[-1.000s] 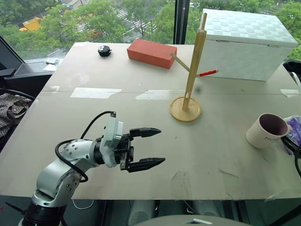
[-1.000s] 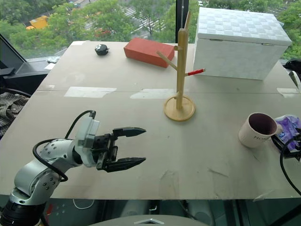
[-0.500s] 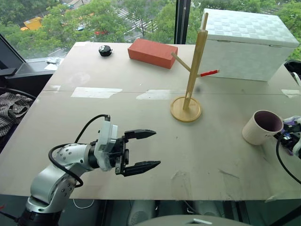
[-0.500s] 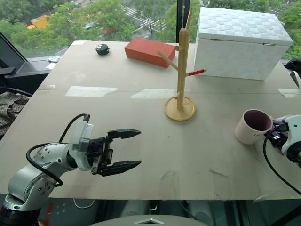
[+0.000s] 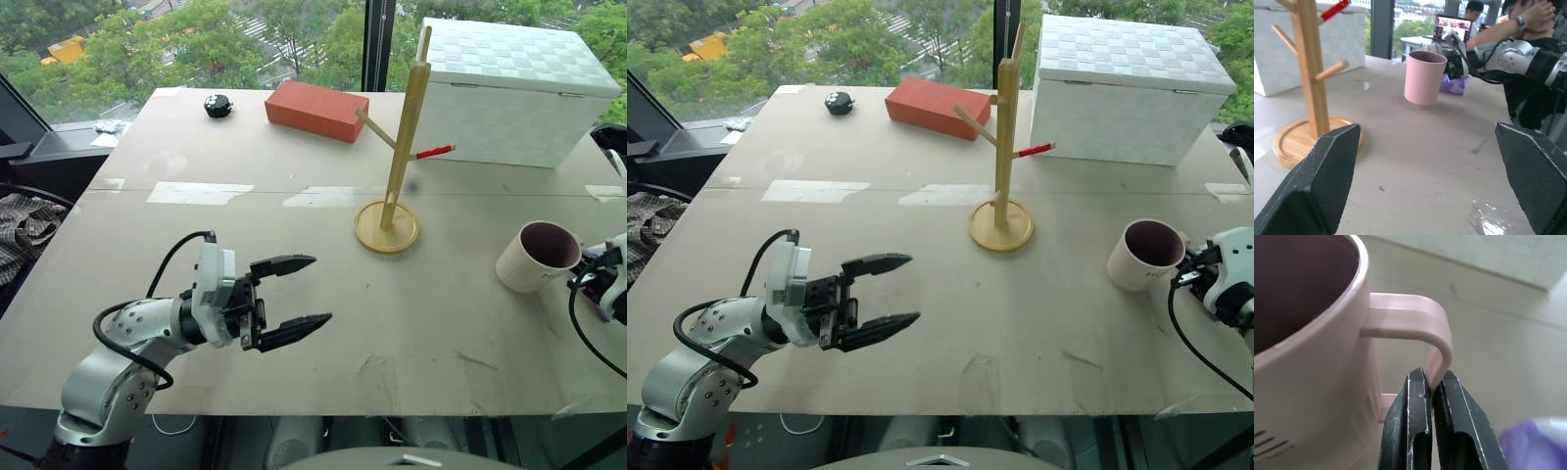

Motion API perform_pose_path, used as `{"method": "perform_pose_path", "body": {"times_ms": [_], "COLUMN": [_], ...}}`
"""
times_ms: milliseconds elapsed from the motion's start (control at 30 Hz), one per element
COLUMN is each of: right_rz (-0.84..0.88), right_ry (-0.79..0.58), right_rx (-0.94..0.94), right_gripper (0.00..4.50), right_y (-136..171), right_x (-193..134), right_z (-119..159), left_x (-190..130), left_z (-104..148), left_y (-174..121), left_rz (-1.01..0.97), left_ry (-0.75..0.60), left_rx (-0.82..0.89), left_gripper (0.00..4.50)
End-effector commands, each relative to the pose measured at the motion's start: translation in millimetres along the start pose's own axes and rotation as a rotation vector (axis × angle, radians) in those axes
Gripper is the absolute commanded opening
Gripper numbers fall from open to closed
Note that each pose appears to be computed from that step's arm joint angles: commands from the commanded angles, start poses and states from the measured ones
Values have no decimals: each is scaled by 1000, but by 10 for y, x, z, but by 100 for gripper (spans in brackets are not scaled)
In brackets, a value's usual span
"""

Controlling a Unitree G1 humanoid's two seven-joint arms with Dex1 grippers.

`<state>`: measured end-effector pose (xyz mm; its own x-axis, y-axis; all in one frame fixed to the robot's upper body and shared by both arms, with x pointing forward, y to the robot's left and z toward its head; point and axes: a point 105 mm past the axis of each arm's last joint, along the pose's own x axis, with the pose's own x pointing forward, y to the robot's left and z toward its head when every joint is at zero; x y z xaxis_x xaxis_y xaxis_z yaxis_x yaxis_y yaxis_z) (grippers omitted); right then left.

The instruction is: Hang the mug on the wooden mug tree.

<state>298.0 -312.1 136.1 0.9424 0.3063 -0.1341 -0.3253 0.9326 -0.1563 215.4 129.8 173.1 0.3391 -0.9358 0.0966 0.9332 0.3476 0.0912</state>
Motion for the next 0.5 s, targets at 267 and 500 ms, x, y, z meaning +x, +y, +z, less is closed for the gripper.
{"method": "perform_pose_path", "body": {"times_ms": [267, 500], "right_rz": [392, 558], "right_ry": [-126, -87], "right_rx": [-228, -286], "right_gripper": [2, 2], "right_y": [641, 764], "right_x": [425, 783], "right_z": [1188, 1500], "left_x": [-270, -247], "left_z": [205, 264], "left_y": [130, 88], "left_rz": [81, 89], "left_ry": [-103, -103], "left_rx": [3, -28], "left_gripper": [450, 450]}}
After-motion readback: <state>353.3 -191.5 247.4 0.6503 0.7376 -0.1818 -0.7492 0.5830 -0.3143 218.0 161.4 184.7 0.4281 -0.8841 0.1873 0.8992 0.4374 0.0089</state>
